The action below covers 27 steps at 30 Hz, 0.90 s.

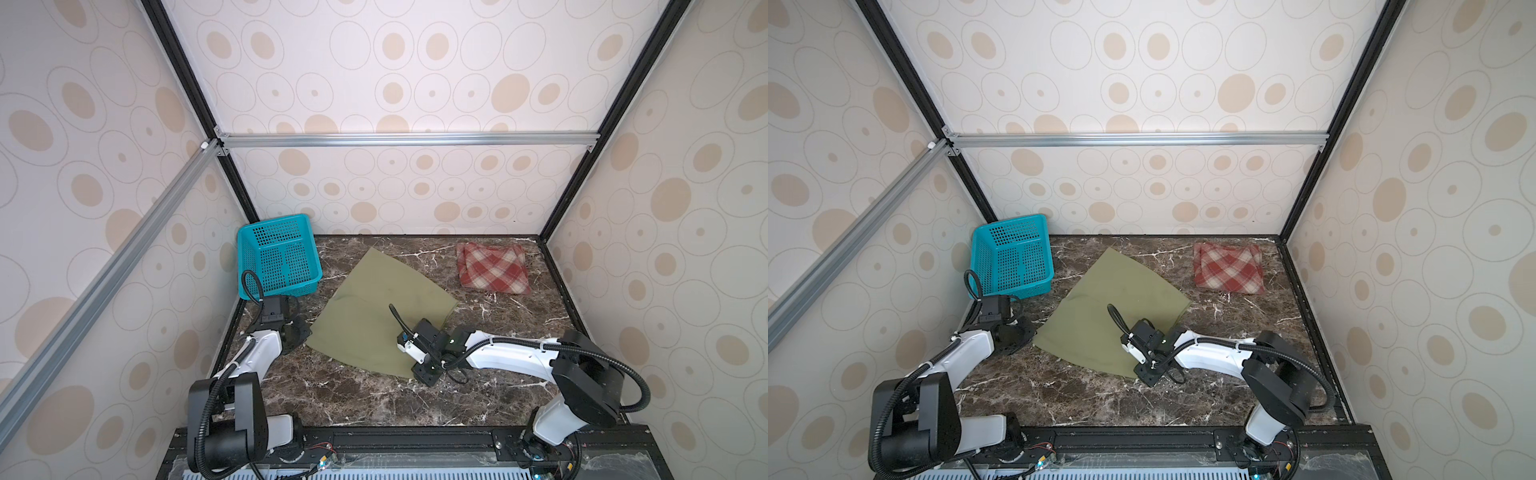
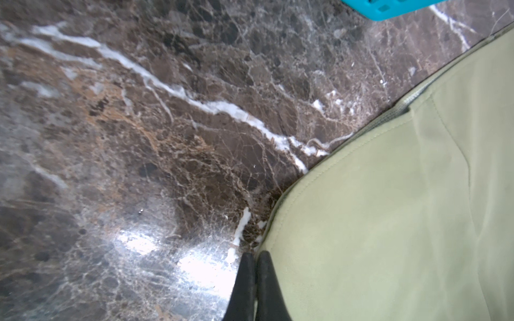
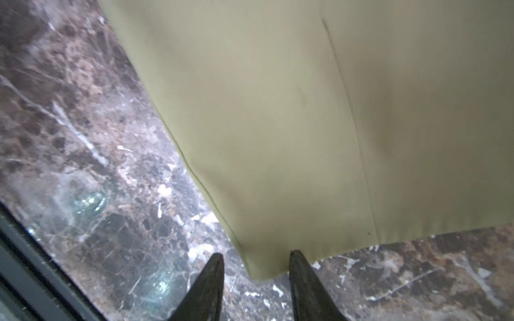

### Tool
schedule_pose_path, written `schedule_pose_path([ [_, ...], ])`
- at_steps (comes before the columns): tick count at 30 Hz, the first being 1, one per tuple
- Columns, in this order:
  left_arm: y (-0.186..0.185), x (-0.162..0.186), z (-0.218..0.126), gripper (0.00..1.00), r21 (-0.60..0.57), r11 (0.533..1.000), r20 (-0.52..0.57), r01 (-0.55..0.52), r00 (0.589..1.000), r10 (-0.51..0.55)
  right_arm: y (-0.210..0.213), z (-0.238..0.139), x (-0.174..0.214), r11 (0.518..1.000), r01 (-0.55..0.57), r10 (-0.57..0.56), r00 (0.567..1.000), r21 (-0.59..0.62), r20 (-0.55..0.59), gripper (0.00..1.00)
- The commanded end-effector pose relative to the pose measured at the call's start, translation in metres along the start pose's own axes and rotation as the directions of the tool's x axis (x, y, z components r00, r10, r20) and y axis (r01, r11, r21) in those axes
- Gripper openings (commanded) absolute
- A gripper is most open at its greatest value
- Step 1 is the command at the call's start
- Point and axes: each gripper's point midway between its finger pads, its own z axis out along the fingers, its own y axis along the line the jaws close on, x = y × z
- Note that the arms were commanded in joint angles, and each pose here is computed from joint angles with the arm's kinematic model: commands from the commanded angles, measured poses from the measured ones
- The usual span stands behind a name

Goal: Fold and stack the skirts

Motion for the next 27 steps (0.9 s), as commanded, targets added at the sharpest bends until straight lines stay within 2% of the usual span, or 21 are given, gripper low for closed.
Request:
schedule_pose_path([
  [1, -0.007, -0.008, -0.002, 0.00, 0.019, 0.999, 0.017, -0.027, 1.000, 0.026, -0.005, 0.008, 0.005, 0.998, 0.040, -0.039, 0.999, 0.041, -0.020, 0.42],
  [4, -0.009, -0.010, -0.002, 0.00, 0.022, 0.999, 0.016, -0.034, 0.999, 0.033, -0.005, 0.011, 0.006, 0.997, 0.054, -0.052, 0.998, 0.052, -0.036, 0.41],
  [7, -0.009, -0.011, -0.001, 0.00, 0.019, 0.999, 0.015, -0.035, 0.999, 0.035, -0.004, 0.014, 0.008, 0.995, 0.072, -0.069, 0.996, 0.065, -0.053, 0.34],
  [13, -0.013, -0.014, -0.001, 0.00, 0.034, 0.999, 0.019, -0.027, 0.999, 0.026, 0.003, 0.015, 0.013, 0.992, 0.102, -0.096, 0.992, 0.077, -0.080, 0.00],
  [17, -0.013, -0.020, -0.008, 0.00, 0.028, 0.999, 0.049, -0.017, 0.999, 0.016, 0.010, 0.005, 0.011, 0.994, 0.098, -0.095, 0.993, 0.043, -0.065, 0.00],
  [21, -0.017, -0.034, -0.024, 0.00, 0.020, 1.000, 0.097, -0.014, 0.995, 0.012, 0.021, -0.022, 0.001, 0.996, 0.088, -0.088, 0.996, -0.008, -0.011, 0.00],
  [27, -0.022, -0.062, -0.060, 0.00, 0.007, 1.000, 0.201, -0.003, 0.980, 0.002, 0.049, -0.060, -0.011, 0.984, 0.084, -0.076, 0.995, -0.158, 0.057, 0.00],
])
